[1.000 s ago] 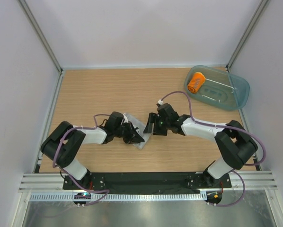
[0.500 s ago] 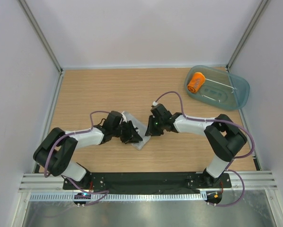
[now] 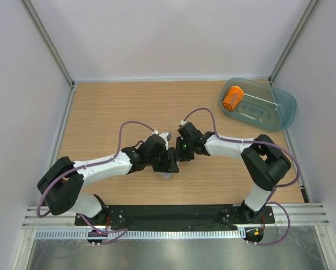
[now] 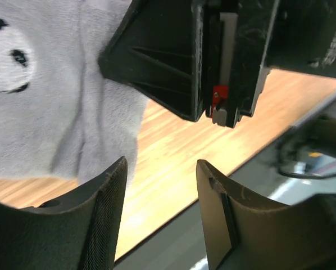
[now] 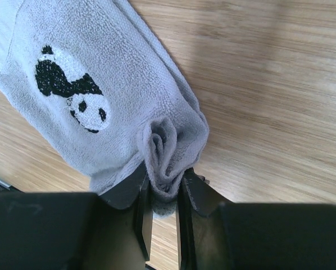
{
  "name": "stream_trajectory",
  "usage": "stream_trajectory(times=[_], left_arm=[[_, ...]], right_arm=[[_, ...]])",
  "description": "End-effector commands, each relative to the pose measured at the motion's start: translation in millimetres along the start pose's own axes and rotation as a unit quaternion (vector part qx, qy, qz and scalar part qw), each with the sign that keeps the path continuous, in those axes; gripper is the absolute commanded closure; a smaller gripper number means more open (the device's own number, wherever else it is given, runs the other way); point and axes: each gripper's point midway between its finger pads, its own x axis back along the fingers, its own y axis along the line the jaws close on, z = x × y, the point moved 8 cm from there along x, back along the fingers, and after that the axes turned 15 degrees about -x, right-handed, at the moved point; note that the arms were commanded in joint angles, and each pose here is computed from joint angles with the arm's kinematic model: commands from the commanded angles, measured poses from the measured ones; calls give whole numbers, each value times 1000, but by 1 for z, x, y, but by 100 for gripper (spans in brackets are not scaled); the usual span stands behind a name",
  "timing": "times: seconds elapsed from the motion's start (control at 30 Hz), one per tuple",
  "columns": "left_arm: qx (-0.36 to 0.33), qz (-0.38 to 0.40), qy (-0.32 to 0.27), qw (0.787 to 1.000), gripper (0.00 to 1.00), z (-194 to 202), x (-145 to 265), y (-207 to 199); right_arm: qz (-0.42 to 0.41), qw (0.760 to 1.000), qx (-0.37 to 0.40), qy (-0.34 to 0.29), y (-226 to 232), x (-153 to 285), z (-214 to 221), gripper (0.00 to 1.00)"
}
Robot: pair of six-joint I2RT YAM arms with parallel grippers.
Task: Roll the towels
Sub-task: Roll the towel
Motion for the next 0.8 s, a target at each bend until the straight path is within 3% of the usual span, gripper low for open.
stream_trajectory(times=[0.0, 0.2, 0.77], left_arm=[[-68, -110, -7, 992, 46, -5, 7, 5], [-120, -210, 2, 970, 47, 7, 4, 8], [-206, -266, 17, 942, 48, 24, -20, -7]], right_arm=[[1, 1000, 15, -6, 6, 2, -5, 82], [-4, 1000, 16, 1, 9, 1, -5, 83], [-4, 1000, 17, 6, 9, -1, -4, 83]])
